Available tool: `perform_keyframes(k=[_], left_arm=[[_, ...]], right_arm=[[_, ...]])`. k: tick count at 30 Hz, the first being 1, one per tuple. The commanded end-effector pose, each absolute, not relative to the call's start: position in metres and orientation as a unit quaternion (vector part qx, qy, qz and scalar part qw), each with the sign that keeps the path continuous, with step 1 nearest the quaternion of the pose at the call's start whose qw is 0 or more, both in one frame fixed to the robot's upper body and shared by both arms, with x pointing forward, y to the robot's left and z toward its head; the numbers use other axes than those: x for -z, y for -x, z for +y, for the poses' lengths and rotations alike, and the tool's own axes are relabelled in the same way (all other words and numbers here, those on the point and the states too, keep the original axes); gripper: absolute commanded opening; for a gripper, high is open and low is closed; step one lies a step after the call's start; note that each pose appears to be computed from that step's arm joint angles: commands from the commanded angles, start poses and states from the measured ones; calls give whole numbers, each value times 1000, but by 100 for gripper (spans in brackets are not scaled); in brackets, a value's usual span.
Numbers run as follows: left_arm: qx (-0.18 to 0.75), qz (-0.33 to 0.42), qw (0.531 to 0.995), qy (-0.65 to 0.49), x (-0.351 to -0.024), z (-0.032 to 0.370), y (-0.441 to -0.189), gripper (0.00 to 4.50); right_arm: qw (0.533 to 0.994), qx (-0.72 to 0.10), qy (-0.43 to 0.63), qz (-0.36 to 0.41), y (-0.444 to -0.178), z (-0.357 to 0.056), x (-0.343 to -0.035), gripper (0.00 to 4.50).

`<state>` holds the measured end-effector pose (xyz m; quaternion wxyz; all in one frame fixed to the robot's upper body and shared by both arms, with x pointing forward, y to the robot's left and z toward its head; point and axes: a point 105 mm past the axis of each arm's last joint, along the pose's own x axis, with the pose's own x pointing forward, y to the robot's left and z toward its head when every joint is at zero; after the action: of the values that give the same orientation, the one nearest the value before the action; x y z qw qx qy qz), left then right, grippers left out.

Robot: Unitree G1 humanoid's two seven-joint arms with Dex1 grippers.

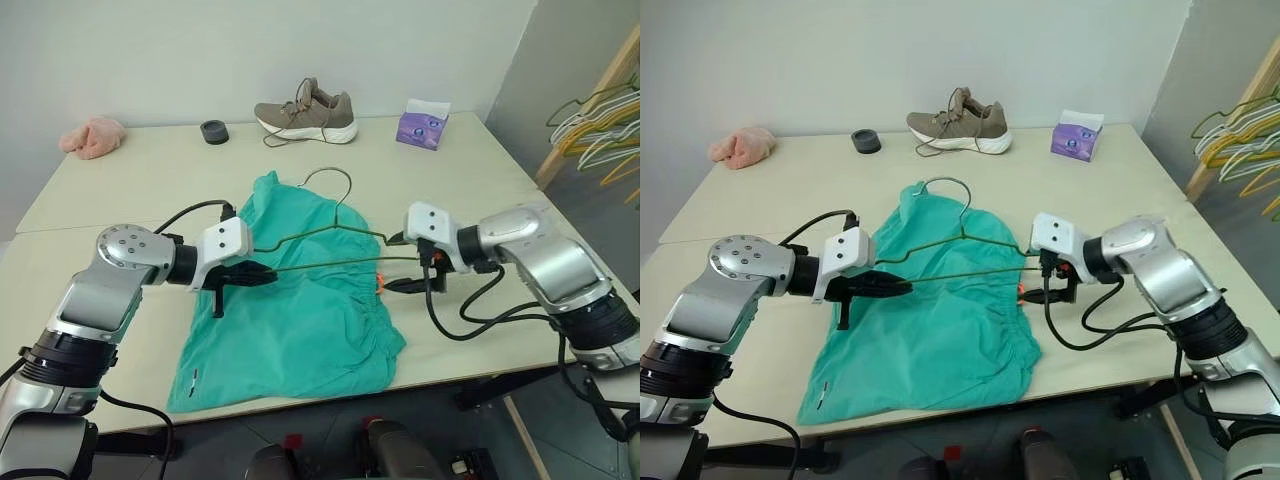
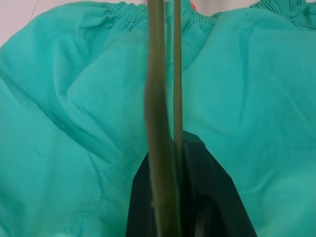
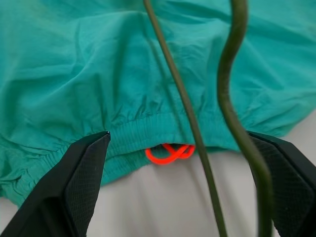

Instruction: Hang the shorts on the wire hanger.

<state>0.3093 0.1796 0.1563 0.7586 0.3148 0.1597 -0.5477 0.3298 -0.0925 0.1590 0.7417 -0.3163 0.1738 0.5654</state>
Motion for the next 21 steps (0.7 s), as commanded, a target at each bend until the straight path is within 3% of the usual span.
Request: perform_keyframes(k=[1,11,18,21], left_arm=[[547,142,751,-342,-168,178,-308,0],[554,148,746,-338,-168,176,-305,0],[540,140,769,-312,-160,174,-314,0],[536,125,780,-297,-163,171,-318,73]], right_arm=[[750,-556,322,158,-335,-88,-174,354],[757,-559,285,182,-334,-82,-165,3],[757,-561,276,191,-328,-84,-159,3],[761,-558,269,194,-326,-85,-157,0]])
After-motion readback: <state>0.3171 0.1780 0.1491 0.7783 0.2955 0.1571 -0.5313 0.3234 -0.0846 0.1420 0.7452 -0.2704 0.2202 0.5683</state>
